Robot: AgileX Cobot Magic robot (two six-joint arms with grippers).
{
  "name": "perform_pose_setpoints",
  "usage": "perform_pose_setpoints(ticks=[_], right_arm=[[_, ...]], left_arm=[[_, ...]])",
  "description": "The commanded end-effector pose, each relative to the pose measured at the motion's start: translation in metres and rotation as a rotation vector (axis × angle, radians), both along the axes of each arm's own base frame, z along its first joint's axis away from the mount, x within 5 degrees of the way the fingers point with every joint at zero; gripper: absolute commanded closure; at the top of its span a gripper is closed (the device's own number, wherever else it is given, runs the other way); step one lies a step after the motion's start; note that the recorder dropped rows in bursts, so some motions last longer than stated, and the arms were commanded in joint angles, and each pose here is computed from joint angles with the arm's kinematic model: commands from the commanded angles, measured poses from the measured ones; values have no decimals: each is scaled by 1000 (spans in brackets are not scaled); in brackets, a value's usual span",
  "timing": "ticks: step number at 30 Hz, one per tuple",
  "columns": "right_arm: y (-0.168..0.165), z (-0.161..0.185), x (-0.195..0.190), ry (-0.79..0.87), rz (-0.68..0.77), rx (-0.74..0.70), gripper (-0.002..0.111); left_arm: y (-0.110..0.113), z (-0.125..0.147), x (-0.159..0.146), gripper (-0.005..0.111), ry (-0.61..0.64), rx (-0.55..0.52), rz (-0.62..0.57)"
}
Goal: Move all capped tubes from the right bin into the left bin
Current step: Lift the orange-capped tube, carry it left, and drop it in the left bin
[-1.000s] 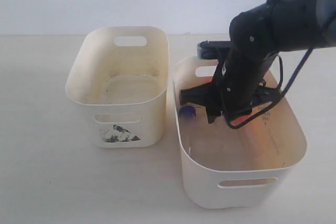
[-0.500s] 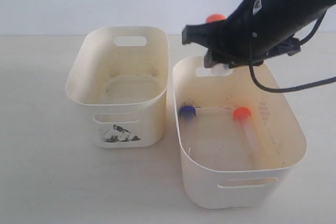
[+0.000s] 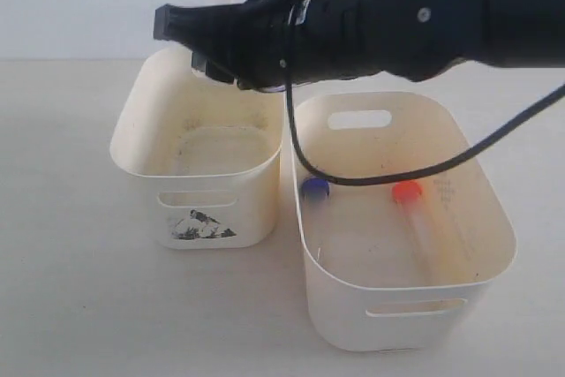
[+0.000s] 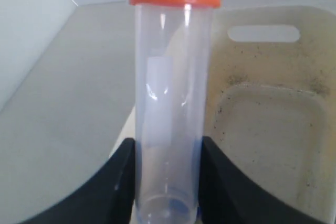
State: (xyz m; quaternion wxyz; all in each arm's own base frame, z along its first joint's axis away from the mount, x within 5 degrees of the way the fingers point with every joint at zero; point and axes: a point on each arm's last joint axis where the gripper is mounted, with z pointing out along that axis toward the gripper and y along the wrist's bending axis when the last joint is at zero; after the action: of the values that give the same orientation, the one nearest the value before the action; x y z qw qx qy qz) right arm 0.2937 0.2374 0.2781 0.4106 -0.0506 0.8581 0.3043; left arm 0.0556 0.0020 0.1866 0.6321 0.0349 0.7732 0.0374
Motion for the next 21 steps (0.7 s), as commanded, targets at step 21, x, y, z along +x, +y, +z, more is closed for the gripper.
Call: perform_pose_setpoints(ticks=[21], right_arm=[[-2, 5, 22, 147, 55, -160, 65]], left_arm=[[0, 3, 0, 102, -20, -18, 1]])
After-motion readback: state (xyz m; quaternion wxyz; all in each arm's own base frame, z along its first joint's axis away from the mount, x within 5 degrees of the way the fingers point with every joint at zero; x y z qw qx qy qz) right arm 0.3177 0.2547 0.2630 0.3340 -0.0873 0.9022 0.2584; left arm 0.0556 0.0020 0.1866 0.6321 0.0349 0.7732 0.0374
